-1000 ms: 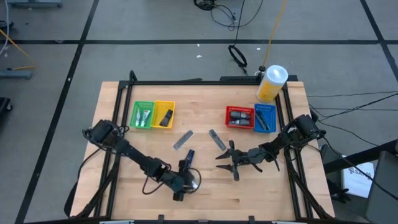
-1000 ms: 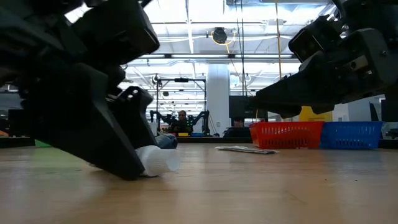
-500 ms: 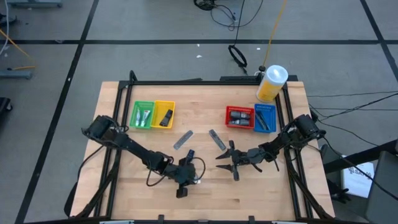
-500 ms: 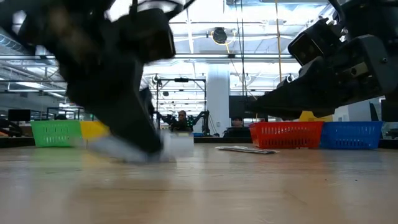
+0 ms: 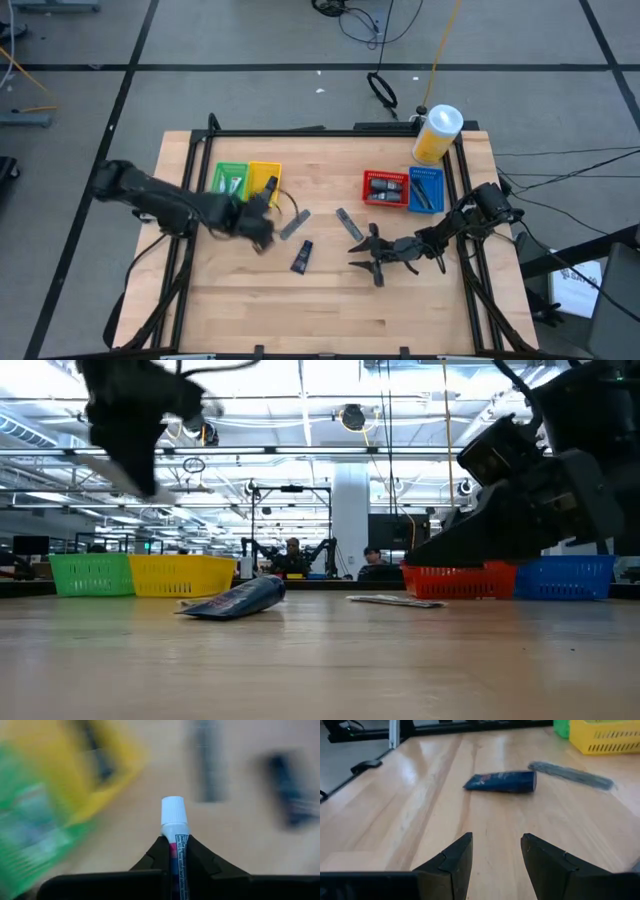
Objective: Pick & Place Travel size toiletries
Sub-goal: Put the toothpaste into the green bin
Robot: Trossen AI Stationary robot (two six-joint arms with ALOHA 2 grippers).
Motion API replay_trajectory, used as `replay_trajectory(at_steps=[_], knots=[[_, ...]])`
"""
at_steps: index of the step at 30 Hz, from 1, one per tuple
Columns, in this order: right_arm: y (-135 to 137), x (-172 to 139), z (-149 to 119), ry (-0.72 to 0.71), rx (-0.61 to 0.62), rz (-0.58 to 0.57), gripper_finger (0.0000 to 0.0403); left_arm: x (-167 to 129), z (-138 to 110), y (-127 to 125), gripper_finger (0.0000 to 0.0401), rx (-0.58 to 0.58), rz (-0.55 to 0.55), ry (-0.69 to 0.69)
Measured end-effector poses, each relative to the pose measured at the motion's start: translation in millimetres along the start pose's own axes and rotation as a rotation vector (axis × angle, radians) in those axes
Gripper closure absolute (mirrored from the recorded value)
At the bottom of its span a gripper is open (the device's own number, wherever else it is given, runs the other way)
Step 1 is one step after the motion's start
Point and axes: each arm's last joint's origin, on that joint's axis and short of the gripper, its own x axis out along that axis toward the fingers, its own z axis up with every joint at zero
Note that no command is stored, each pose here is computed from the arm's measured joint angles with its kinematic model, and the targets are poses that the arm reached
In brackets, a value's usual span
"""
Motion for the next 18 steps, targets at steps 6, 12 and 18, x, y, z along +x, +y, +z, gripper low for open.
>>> replay_trajectory(at_steps=[6,12,18], knots=[[-2.9,-5.0,-1.8,-0.010,0.018,-0.001,0.0243,14.0,11.4,71.7,0.0385,-0.246,0.313,0.126],[-4.3,-9.9,-1.8,-0.037,0.031,0.006,0.0243,54.3,16.9,116.1,0.0369,-0.336,0.370,0.161],[-4.6,-10.5,-2.0,-0.038,0.032,0.005,0.0243,83.8,20.1,142.9,0.0361,-0.416,0.392,0.112]])
